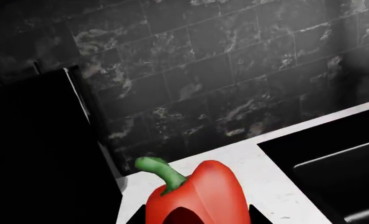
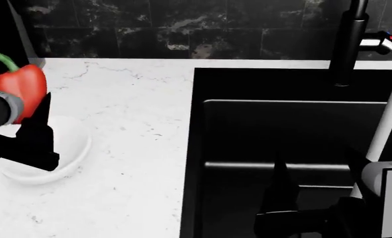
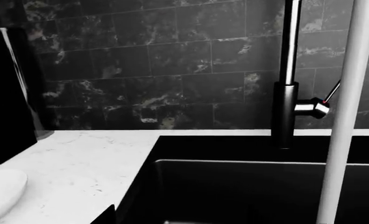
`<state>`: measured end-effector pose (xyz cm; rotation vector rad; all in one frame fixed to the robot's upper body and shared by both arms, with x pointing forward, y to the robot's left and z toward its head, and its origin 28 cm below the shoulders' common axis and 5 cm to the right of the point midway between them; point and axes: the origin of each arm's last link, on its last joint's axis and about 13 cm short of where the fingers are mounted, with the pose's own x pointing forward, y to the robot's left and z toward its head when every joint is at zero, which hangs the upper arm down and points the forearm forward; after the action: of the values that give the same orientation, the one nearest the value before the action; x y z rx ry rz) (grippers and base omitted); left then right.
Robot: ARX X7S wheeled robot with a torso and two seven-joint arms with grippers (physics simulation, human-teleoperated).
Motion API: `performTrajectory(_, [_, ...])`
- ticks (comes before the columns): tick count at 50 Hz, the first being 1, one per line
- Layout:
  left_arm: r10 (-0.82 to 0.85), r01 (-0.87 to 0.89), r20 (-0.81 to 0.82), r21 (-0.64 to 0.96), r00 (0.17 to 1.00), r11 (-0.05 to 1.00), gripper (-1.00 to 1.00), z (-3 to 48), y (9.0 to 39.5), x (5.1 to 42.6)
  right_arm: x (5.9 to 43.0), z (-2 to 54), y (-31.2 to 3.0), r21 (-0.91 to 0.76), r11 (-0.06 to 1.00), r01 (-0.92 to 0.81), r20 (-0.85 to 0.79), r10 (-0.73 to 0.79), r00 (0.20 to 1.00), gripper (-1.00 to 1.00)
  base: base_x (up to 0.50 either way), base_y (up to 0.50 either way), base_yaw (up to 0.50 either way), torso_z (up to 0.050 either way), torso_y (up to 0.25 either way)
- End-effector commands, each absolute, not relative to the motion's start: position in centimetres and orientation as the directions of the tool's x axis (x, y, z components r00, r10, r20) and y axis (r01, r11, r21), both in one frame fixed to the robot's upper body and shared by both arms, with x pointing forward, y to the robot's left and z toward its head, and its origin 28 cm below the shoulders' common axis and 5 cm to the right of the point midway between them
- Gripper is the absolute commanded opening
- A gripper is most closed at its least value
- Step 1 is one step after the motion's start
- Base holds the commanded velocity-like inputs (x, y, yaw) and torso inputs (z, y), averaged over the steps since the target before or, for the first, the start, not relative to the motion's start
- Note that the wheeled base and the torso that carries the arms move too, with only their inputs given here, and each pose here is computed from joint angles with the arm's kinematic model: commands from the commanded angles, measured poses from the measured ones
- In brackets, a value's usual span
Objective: Pick the eggplants and mangos from the sink and place them in one bowl. Place the bell pepper in the other bowl. Then turn off the sink faucet.
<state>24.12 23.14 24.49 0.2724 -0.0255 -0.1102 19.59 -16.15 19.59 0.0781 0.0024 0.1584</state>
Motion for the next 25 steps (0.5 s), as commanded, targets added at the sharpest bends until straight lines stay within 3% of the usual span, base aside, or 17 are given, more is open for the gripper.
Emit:
performTrajectory(1, [-0.102, 0.127, -0.127, 0.208, 0.987, 0.97, -1.0, 24.5, 22.4, 26.2, 19.6, 19.4, -16.1, 0.102, 0.983, -0.151, 0.0, 0.152, 0.988, 1.0, 0.0, 0.0, 0.0, 0.0, 0.0])
performTrajectory(10, [-0.034, 0.073, -0.227, 0.164, 0.973, 0.984, -1.0, 24.6, 22.8, 28.8, 19.5, 19.1, -16.3, 0.113, 0.984, -0.139, -0.012, 0.142, 0.99, 1.0, 0.0, 0.0, 0.0, 0.0, 0.0])
performTrajectory(25, [0.007, 0.036, -0.314, 0.132, 0.949, 0.991, -1.0, 24.9, 23.3, 29.1, 19.4, 18.8, -16.3, 0.127, 0.984, -0.128, -0.024, 0.132, 0.991, 1.0, 0.0, 0.0, 0.0, 0.0, 0.0])
